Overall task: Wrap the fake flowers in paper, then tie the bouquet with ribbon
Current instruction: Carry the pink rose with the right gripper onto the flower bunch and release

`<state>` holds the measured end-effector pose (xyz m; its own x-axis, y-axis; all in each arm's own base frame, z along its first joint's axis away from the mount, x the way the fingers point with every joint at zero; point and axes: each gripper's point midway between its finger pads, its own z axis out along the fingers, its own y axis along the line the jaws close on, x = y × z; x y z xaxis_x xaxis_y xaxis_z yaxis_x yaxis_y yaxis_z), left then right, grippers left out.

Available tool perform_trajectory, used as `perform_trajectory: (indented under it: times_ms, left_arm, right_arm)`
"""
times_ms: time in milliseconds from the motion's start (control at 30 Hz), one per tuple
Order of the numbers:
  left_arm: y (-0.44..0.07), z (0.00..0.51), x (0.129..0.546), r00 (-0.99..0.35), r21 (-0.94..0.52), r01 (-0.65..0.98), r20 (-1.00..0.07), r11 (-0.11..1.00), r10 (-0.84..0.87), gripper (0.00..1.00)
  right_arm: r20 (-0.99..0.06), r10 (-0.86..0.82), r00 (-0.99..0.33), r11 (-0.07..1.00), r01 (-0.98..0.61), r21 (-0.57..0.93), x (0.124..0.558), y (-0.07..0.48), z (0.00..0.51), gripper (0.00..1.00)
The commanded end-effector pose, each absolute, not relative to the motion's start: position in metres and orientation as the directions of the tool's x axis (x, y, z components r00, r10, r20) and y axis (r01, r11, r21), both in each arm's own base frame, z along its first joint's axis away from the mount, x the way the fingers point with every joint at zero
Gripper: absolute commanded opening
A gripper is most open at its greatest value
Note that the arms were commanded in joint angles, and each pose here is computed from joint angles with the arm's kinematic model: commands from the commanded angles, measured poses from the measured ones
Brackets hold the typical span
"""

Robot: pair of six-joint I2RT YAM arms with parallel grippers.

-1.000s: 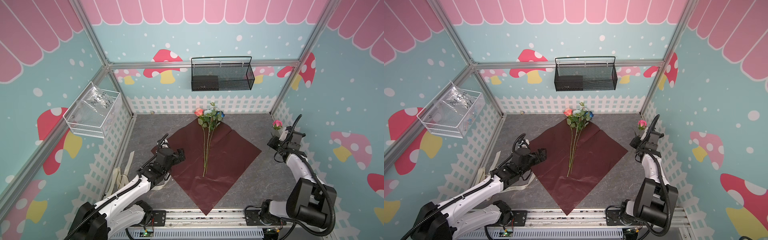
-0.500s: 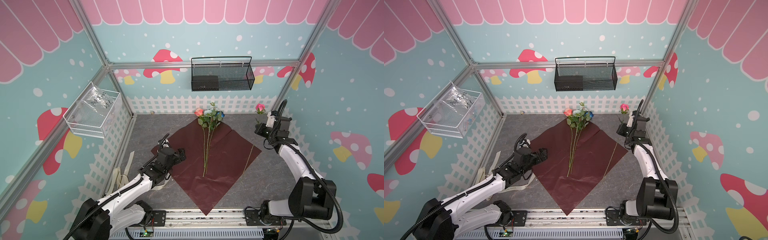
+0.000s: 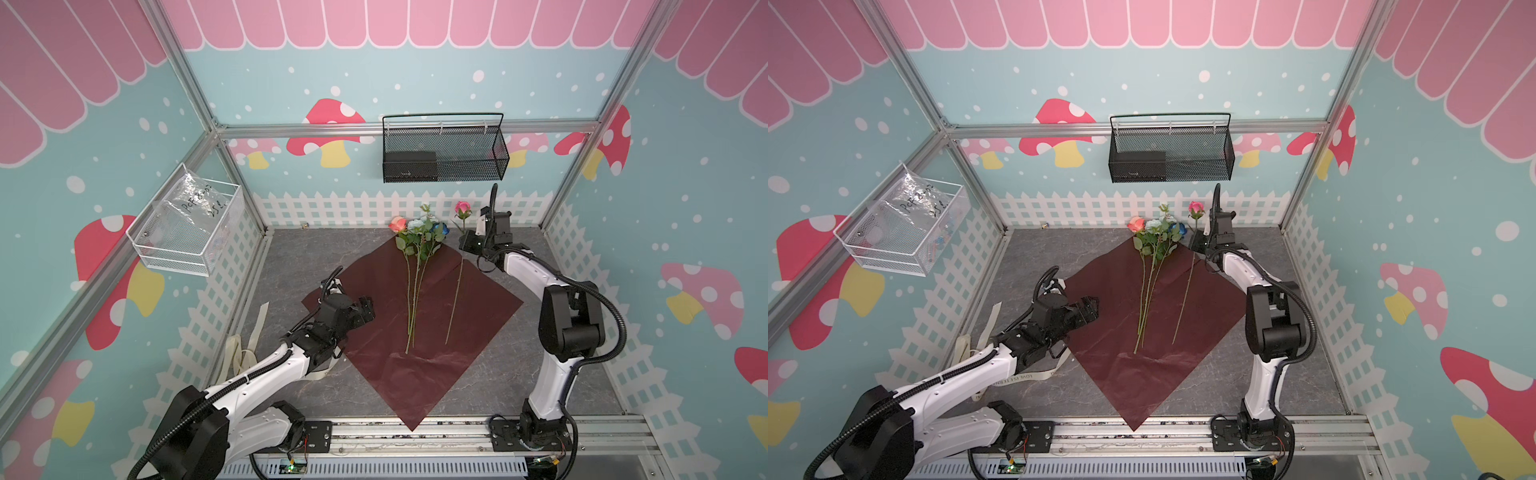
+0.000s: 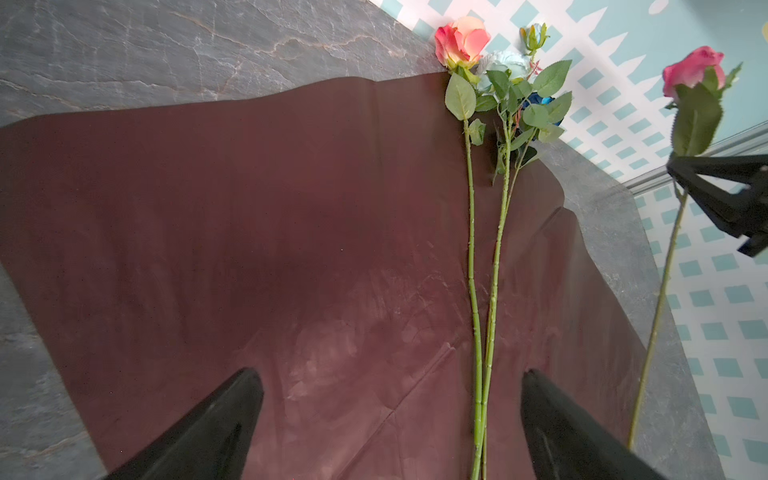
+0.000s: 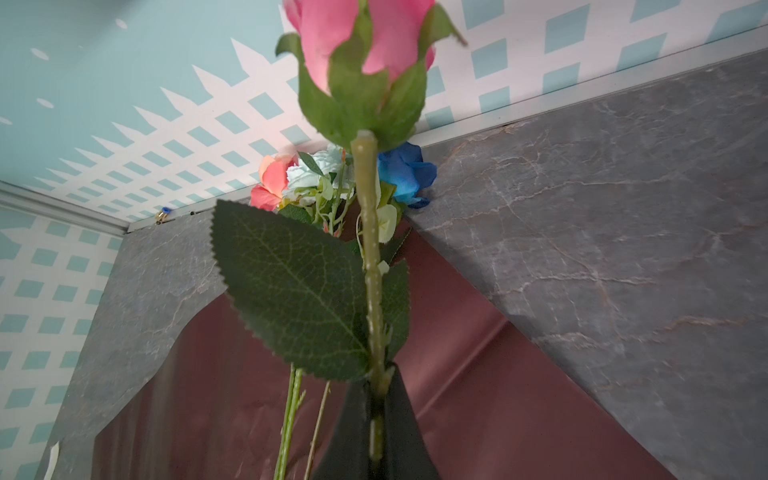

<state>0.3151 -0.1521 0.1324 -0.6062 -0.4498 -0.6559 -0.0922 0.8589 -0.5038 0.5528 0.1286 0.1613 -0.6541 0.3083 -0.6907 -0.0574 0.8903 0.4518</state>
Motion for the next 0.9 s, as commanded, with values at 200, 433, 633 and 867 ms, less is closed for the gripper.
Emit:
perform_trajectory:
  times_ms: [200, 433, 633, 867]
  left_arm:
    - [-0.156, 0.142, 0.324, -0.590, -0.530, -0.088, -0.654, 0.843, -0.473, 1.00]
    - [-0.155, 0.141, 0.322, -0.591, -0.525, -0.091, -0.656, 0.846, -0.470, 0.99]
    - [-0.154, 0.140, 0.321, -0.590, -0.523, -0.091, -0.657, 0.847, -0.469, 1.00]
    - [-0.153, 0.139, 0.321, -0.590, -0.524, -0.094, -0.656, 0.847, -0.471, 0.99]
  right_arm:
    - [-0.669, 0.345, -0.658, 0.884, -0.013, 0.468, 0.586, 0.169, 0.133, 0.00]
    - [-0.640, 0.341, -0.688, 0.883, 0.000, 0.469, 0.585, 0.195, 0.105, 0.00]
    - [-0.625, 0.307, -0.718, 0.889, -0.017, 0.457, 0.587, 0.211, 0.087, 0.00]
    - [-0.608, 0.275, -0.745, 0.899, -0.025, 0.437, 0.593, 0.218, 0.067, 0.02]
